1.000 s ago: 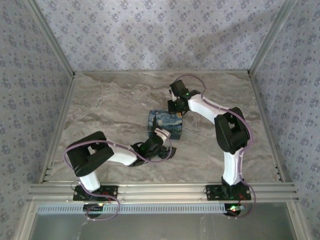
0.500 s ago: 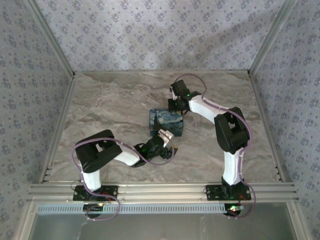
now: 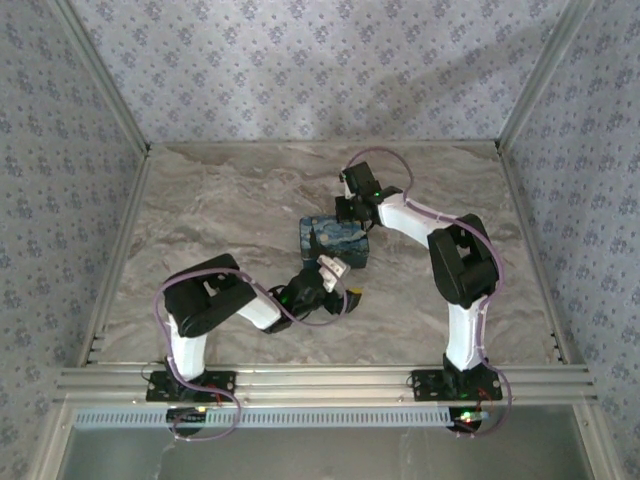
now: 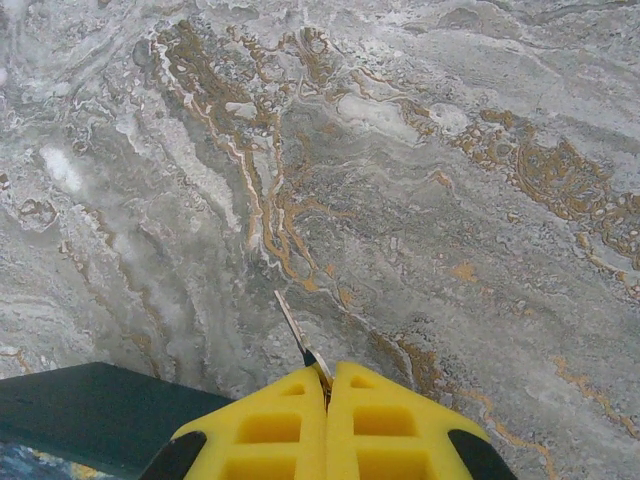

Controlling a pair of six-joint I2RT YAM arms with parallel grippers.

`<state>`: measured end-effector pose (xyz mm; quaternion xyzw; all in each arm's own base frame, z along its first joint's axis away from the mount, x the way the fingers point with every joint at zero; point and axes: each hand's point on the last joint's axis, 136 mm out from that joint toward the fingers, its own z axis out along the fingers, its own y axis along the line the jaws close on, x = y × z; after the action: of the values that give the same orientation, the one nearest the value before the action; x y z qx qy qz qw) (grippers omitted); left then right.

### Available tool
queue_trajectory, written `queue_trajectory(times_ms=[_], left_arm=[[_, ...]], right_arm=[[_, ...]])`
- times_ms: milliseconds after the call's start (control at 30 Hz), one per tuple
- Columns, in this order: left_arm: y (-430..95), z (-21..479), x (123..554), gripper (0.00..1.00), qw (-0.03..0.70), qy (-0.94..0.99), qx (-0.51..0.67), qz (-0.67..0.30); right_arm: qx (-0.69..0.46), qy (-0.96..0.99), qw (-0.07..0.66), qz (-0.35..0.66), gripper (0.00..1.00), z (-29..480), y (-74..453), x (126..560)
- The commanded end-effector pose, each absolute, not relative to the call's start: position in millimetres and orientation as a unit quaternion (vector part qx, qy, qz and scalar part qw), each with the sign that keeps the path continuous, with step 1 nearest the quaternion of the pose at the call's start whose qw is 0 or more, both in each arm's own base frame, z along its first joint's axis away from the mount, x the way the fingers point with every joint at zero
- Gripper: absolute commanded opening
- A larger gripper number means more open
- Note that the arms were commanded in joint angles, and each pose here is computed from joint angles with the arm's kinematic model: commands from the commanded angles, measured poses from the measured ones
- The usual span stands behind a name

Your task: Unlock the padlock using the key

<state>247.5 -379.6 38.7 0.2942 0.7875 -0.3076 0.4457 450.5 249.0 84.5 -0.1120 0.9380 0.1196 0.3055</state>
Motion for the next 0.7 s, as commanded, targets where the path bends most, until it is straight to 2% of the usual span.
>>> queue_trajectory(times_ms=[0,433,667], left_arm=[[-394.6,67.1,263.1,0.83,0.482,0.763,0.274,-0.333],[-342.7,50.1,273.9,0.85,0.500,0.823,0.185,-0.195],[-325.3,50.3,278.5,0.87,0.512,0.830,0.149,-0.165]], right_arm=[[-0.141,0.971,0.159,0.113,0.00,18.2,246.4,382.4],[-0.142,0.969,0.167,0.110,0.00,24.4,247.7,381.9],[-0.145,0.968,0.173,0.110,0.00,28.1,251.7,380.2]])
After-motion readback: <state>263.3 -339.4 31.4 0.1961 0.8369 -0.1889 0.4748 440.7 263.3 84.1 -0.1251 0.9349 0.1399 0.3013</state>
